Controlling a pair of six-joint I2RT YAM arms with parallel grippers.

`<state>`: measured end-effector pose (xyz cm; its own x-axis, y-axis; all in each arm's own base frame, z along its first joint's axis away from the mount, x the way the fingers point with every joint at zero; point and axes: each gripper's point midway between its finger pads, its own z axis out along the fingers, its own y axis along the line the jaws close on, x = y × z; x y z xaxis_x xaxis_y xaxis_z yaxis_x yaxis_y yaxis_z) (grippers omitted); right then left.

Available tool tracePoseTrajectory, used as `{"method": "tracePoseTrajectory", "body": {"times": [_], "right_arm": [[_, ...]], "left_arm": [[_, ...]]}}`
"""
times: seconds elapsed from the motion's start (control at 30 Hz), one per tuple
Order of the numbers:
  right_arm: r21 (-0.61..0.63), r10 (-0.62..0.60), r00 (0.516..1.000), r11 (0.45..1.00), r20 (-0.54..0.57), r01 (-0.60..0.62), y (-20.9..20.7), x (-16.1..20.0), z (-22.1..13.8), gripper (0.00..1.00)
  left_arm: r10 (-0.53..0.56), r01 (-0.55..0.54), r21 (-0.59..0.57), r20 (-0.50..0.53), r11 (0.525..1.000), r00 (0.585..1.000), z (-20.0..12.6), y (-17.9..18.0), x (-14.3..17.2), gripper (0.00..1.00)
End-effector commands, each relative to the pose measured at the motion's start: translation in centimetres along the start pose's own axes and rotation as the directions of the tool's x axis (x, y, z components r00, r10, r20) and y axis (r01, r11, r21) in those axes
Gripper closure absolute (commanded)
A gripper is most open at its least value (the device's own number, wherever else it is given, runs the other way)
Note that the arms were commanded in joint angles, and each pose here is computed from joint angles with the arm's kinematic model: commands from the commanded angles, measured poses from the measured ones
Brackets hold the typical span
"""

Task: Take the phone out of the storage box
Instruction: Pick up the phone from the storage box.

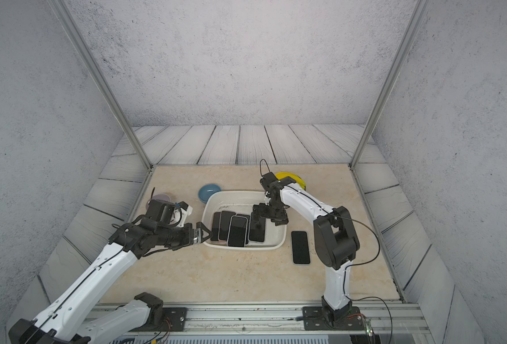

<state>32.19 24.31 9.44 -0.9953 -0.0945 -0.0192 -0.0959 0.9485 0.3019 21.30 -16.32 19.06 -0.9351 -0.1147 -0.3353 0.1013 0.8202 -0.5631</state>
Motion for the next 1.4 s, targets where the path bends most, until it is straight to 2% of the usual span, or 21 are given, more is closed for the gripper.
{"method": "tracePoseTrajectory", "body": {"times": [0.0, 0.53, 0.9, 1.37], "right_arm": [[-0.013, -0.01, 1.0, 1.0, -0.022, 0.01, 0.7, -0.3, 1.3, 0.01], [0.003, -0.013, 0.998, 1.0, -0.055, 0.013, 1.6, -2.2, 5.4, 0.01], [0.096, 0.008, 0.998, 0.995, -0.066, -0.002, -0.3, -2.1, 6.5, 0.01], [0.075, 0.017, 0.996, 0.997, -0.087, -0.011, 0.0, -2.1, 7.9, 0.02]], "left_arm": [[0.039, -0.038, -0.019, 0.008, 0.999, 0.999, -1.0, -0.2, 0.0, 0.01], [0.059, -0.058, -0.067, 0.01, 0.996, 0.998, -1.6, 0.7, 0.3, 0.01], [0.063, -0.062, -0.077, 0.003, 0.995, 0.998, -1.2, 1.1, 0.2, 0.01], [0.066, -0.066, -0.082, -0.004, 0.994, 0.998, -1.0, 1.2, 0.3, 0.02]]}}
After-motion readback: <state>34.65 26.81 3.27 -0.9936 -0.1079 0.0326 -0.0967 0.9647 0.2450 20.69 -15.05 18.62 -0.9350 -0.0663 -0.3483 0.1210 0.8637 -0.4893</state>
